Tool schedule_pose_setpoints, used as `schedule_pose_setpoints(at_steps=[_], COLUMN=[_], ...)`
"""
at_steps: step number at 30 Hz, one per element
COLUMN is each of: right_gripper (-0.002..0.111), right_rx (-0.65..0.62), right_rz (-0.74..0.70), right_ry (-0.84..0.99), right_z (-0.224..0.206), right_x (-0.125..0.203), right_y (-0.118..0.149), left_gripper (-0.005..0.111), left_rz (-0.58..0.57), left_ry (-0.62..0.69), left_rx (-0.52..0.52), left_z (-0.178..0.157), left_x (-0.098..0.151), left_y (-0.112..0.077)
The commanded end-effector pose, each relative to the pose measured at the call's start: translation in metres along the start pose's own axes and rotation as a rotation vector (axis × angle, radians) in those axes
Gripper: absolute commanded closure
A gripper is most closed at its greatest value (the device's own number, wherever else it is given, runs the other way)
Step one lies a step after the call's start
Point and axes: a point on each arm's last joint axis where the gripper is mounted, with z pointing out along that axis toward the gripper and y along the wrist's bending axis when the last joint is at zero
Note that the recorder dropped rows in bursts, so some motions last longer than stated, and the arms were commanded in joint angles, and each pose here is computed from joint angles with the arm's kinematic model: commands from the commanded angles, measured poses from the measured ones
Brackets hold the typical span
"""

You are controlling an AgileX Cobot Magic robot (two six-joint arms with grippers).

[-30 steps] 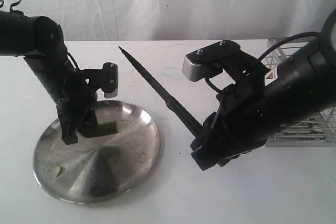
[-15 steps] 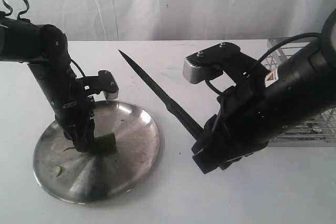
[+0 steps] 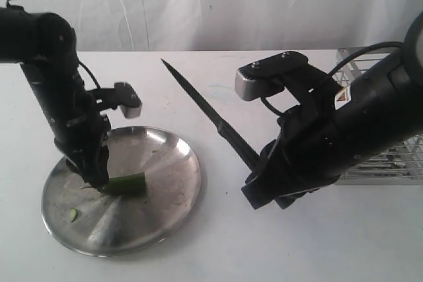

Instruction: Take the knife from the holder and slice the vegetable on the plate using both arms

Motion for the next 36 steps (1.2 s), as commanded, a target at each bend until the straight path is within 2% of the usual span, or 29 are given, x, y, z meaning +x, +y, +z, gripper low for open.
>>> schedule_pose_setpoints(at_steps=[1,2,5,6,9,10,11,13,14,15,17,20,27,30,36], right_gripper=[0.108,0.108,0.108,0.108,0.108,0.108,0.108,0.108,0.108,0.108,0.108,0.108,0.108,0.108,0.108], right_rx=[-0.012,-0.034,-0.016,0.051,0.144,0.145,0.135,0.094,0.076,0.034,0.02,0.016,0.046,0.144,0.204], right_rz=[0.086,0.096,0.106,0.128,0.2,0.202,0.2,0.249,0.279,0.342,0.375,0.385,0.367,0.273,0.28], right_ry=[-0.005,0.001,0.019,0.042,0.11,0.133,0.146,0.155,0.163,0.182,0.214,0.22,0.244,0.261,0.246], right_z=[0.002,0.005,0.02,0.03,0.056,0.067,0.076,0.089,0.095,0.104,0.118,0.13,0.138,0.14,0.133], right_x=[0.0,0.0,-0.001,-0.002,-0.004,-0.007,-0.009,-0.017,-0.019,-0.024,-0.027,-0.035,-0.035,-0.033,-0.038], right_y=[0.01,0.023,0.044,0.047,0.049,0.052,0.057,0.063,0.065,0.07,0.071,0.072,0.07,0.058,0.025], left_gripper=[0.1,0.106,0.107,0.107,0.107,0.107,0.107,0.107,0.107,0.107,0.107,0.107,0.107,0.107,0.107], left_rz=[-0.069,-0.079,-0.112,-0.132,-0.17,-0.141,-0.021,0.125,0.126,0.082,0.007,-0.051,-0.152,-0.192,-0.214], left_ry=[-0.099,-0.149,-0.244,-0.285,-0.389,-0.465,-0.507,-0.571,-0.59,-0.609,-0.63,-0.627,-0.598,-0.661,-0.747], left_rx=[-0.109,-0.161,-0.232,-0.26,-0.24,-0.172,-0.136,-0.107,-0.119,-0.135,-0.152,-0.131,-0.059,-0.095,-0.149], left_z=[-0.053,-0.076,-0.109,-0.12,-0.13,-0.127,-0.12,-0.107,-0.101,-0.093,-0.076,-0.048,-0.014,-0.028,-0.075], left_x=[-0.001,0.001,0.008,0.011,0.007,0.0,-0.003,-0.007,-0.008,-0.01,-0.013,-0.018,-0.024,-0.021,0.004], left_y=[-0.009,-0.015,-0.029,-0.033,-0.04,-0.046,-0.051,-0.055,-0.053,-0.048,-0.038,-0.027,-0.016,-0.017,-0.022])
